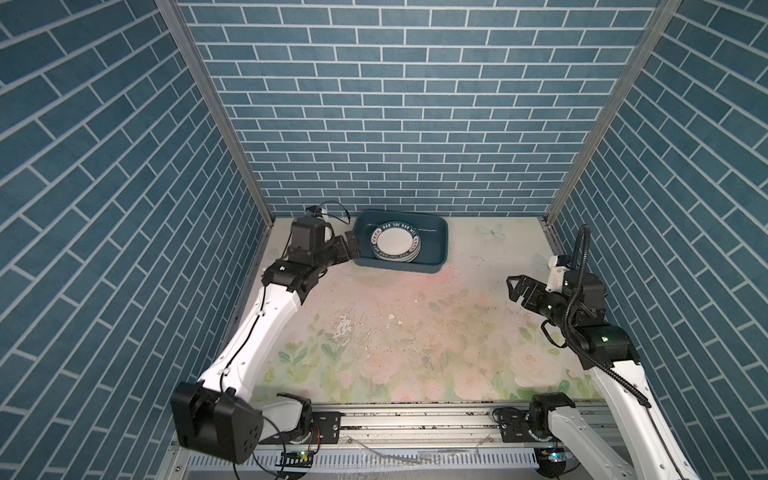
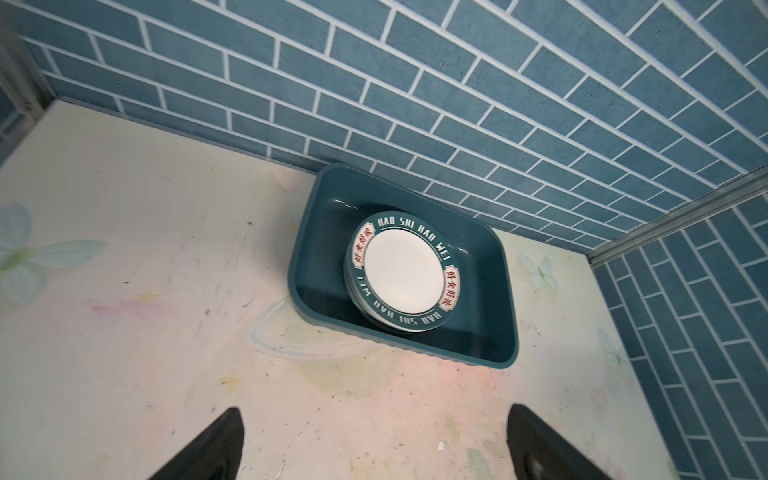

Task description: Place the plates into the plastic bin on the countertop

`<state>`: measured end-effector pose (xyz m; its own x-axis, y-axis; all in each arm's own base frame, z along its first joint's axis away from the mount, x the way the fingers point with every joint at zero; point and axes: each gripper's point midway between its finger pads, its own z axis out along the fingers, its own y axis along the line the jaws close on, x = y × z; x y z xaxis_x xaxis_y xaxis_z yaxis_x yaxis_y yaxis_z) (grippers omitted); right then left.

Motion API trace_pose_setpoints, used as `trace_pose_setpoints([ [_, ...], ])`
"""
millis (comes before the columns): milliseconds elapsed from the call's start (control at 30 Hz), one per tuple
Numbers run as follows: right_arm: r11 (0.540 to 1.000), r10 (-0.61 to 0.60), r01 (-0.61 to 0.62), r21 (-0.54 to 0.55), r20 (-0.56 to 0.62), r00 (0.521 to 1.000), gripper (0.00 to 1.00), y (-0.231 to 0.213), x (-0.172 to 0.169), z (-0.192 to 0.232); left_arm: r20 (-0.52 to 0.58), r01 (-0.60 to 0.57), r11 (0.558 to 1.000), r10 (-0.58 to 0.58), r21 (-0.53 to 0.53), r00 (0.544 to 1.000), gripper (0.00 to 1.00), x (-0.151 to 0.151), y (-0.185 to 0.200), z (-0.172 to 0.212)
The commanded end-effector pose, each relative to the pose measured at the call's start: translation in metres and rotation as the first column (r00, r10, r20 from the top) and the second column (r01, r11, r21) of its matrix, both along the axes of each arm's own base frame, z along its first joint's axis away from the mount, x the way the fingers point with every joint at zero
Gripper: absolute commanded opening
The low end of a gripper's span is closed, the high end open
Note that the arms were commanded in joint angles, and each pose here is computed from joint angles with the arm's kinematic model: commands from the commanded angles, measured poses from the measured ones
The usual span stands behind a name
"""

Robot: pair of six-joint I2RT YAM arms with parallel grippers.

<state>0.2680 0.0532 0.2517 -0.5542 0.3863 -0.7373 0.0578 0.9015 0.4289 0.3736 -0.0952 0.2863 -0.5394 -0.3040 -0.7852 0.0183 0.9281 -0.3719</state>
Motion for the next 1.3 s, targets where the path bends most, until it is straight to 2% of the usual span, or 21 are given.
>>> trace_pose_setpoints([
  [0,0.991,-0.083,0.084,-0.104,0.014,0.996,0.98,-0.023,-0.003,-0.002,0.057,-0.106,0.986,0.099,0.125,0.993,0.99,-0.018,0.032,-0.006],
  [133,0.973,-0.152,0.156,-0.171,0.035,0.988,0.98,-0.04,-0.004,-0.011,0.071,-0.209,0.959,0.199,0.191,0.977,1.0,-0.044,0.06,-0.026],
  [267,0.941,-0.216,0.224,-0.254,0.058,0.975,0.99,-0.058,-0.007,-0.022,0.103,-0.307,0.91,0.29,0.279,0.952,1.0,-0.066,0.089,-0.042],
  [467,0.899,-0.293,0.307,-0.311,0.093,0.952,0.98,-0.077,-0.006,-0.037,0.206,-0.346,0.862,0.288,0.369,0.935,1.0,-0.075,0.104,-0.067],
  [700,0.835,-0.383,0.38,-0.398,0.076,0.921,0.98,-0.095,0.005,-0.06,0.372,-0.44,0.815,0.302,0.376,0.878,1.0,-0.078,0.116,-0.098],
  [800,0.83,-0.384,0.396,-0.392,0.113,0.916,0.98,-0.096,0.013,-0.065,0.406,-0.451,0.801,0.289,0.394,0.867,1.0,-0.074,0.118,-0.111],
  [867,0.822,-0.385,0.418,-0.386,0.164,0.908,0.99,-0.097,0.018,-0.064,0.396,-0.434,0.799,0.27,0.416,0.877,1.0,-0.068,0.117,-0.122],
  [967,0.79,-0.402,0.459,-0.408,0.221,0.888,0.99,-0.105,0.022,-0.068,0.387,-0.415,0.794,0.248,0.443,0.888,1.0,-0.055,0.116,-0.135],
  [1067,0.756,-0.421,0.484,-0.441,0.238,0.875,0.98,-0.111,0.024,-0.07,0.377,-0.414,0.783,0.249,0.464,0.892,1.0,-0.044,0.118,-0.147],
  [1133,0.74,-0.416,0.486,-0.465,0.25,0.874,0.99,-0.113,0.028,-0.073,0.381,-0.388,0.797,0.216,0.463,0.899,0.99,-0.034,0.113,-0.148],
  [1267,0.728,-0.386,0.47,-0.499,0.268,0.883,0.99,-0.112,0.037,-0.084,0.378,-0.357,0.794,0.175,0.491,0.909,1.0,-0.02,0.11,-0.15],
])
